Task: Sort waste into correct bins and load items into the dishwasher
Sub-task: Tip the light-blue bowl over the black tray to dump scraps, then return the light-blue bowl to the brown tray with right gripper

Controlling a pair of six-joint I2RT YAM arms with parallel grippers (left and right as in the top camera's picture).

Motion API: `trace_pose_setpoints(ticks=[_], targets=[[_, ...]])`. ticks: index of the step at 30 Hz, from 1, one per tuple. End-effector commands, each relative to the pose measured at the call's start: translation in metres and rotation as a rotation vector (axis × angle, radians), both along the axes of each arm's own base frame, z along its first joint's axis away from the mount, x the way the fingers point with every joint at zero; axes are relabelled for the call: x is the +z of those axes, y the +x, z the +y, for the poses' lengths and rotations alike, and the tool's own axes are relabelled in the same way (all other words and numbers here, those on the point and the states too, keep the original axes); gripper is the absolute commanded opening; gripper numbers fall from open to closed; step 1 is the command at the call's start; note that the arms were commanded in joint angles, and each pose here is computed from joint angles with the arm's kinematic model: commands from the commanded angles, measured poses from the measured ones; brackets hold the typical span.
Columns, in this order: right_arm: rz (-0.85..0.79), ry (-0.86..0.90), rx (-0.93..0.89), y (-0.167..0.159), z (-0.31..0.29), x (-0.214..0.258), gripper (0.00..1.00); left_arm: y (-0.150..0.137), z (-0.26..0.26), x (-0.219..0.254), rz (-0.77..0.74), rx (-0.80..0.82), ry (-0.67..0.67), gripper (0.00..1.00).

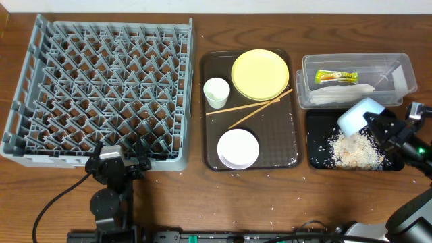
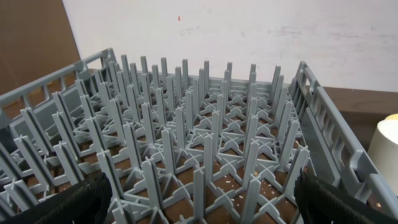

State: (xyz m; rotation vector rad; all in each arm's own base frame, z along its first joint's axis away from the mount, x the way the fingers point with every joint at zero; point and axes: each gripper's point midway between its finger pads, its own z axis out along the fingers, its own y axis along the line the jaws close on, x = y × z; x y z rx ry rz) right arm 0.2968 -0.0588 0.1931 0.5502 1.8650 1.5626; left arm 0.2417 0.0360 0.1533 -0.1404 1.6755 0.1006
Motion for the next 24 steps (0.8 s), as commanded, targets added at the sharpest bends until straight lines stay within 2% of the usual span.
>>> trace_pose_setpoints(ticks=[1,7,24], targets=[[-0.025,0.092,-0.059,0.000,-0.013,0.015,0.01,-0.001,0.002,-0.016,0.041,0.010,-0.006,0.95],[0.023,0.147,-0.102,-0.003,-0.025,0.015,0.01,-0.001,0.002,-0.016,0.041,0.010,-0.006,0.95],[0.018,0.140,-0.105,-0.003,-0.026,0.015,0.01,-0.001,0.002,-0.016,0.041,0.010,-0.006,0.95]])
